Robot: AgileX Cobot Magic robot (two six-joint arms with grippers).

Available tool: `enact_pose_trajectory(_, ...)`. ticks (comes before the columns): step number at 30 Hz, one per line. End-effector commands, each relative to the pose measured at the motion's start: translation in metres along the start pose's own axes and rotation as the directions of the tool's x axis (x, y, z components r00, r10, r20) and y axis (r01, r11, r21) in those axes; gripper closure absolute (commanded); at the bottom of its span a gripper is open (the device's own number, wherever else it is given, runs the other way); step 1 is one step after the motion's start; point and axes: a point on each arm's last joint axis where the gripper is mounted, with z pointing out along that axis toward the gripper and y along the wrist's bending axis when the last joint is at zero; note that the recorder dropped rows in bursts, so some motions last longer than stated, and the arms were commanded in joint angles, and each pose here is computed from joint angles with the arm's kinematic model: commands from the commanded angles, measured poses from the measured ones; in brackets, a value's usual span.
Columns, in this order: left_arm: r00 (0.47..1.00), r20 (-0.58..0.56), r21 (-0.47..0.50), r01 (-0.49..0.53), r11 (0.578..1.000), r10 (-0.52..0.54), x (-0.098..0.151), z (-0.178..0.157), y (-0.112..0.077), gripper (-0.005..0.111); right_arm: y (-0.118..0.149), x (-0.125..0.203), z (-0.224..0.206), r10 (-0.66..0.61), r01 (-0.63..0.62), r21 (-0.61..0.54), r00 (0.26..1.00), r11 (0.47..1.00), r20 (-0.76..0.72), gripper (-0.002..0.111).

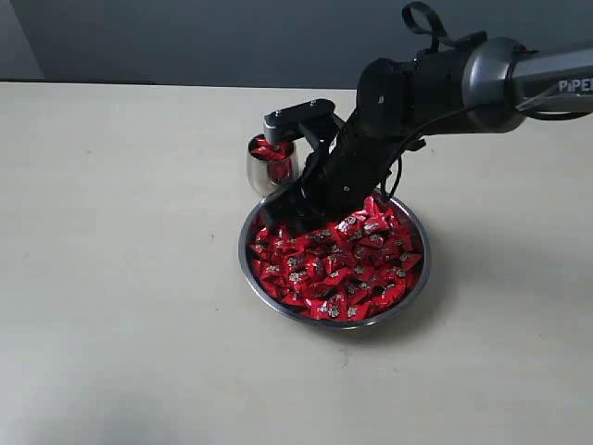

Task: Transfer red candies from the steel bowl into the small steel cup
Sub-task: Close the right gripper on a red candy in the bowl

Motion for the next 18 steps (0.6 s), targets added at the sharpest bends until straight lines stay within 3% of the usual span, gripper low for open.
enact_pose_trajectory(1, 1.0, 0.003, 0.004, -0.004, 1.0, 0.004, 0.0009, 0.0, -0.0002, 0.106, -0.0031, 0.0005, 0.0079, -0.024, 0.024, 0.018, 1.0, 1.0, -0.01, 0.068)
enact_pose_trajectory(5, 1.0, 0.003, 0.004, -0.004, 1.0, 0.004, 0.0009, 0.0, -0.0002, 0.106, -0.0036, -0.0016, 0.0079, -0.025, 0.024, 0.024, 1.0, 0.999, 0.013, 0.07)
enact_pose_trajectory(12, 1.0, 0.003, 0.004, -0.004, 1.0, 0.004, 0.0009, 0.0, -0.0002, 0.106, -0.0042, -0.0022, 0.0079, -0.032, 0.032, 0.03, 0.999, 0.999, 0.019, 0.092)
enact_pose_trajectory(18, 1.0, 0.003, 0.004, -0.004, 1.0, 0.004, 0.0009, 0.0, -0.0002, 0.106, -0.0052, -0.002, 0.0078, -0.05, 0.049, 0.041, 0.999, 0.998, 0.016, 0.091)
